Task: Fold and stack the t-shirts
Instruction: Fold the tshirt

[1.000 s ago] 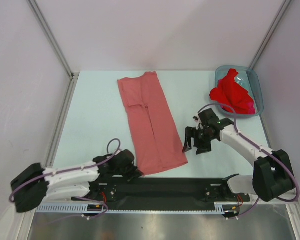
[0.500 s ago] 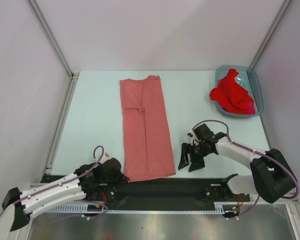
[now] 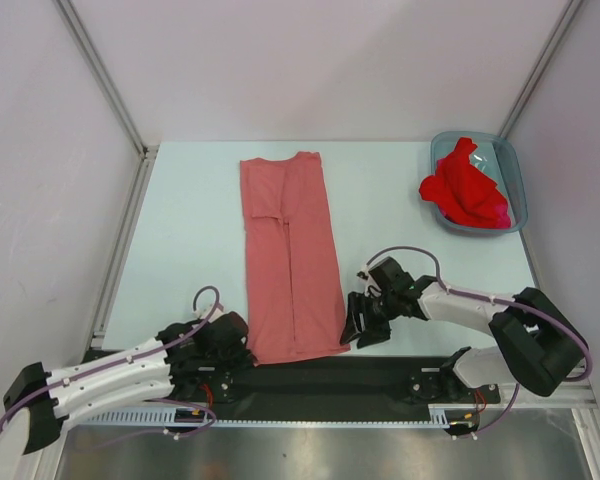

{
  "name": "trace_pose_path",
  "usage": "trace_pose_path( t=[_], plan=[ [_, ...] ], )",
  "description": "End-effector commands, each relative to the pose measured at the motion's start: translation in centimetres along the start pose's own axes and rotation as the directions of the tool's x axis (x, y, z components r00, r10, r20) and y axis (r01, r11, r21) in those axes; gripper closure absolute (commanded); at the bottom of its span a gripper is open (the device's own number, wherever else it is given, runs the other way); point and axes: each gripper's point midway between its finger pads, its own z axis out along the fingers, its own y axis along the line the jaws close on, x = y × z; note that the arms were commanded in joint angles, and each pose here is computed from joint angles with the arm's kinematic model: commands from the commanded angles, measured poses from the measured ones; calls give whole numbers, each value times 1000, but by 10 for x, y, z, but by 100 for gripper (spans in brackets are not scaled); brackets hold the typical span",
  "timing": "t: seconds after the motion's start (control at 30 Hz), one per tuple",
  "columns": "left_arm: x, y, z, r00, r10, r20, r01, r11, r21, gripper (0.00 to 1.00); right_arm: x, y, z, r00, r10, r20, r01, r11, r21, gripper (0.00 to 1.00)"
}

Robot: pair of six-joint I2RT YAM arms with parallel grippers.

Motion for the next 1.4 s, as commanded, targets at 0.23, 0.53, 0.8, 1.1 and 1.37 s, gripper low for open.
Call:
trace_pose_path(
  t=[0.23,0.53,0.8,1.1,1.37],
  plan=[
    [-5,-5,-10,1000,-6,21,5,999,48,100,-6,-4,15,999,-6,40,5,999,32,46],
    [-5,-15,-14,1000,21,21,-23,997,74,100,-4,-14,22,999,12,42,-14,999,48,75],
    [-4,-29,-29,999,38,10,-38,994,100,100,-1,-1,13,997,36,71,-34,999,-22,100],
    [-10,-66,-53,1000,14,28,-18,985,171,99,-16,19,3,995,31,99,-25,997,-68,100],
    [-42,-79,-62,994,-41,102,20,980,196,98,-70,36,-17,986,36,163,-22,996,-88,100]
  ],
)
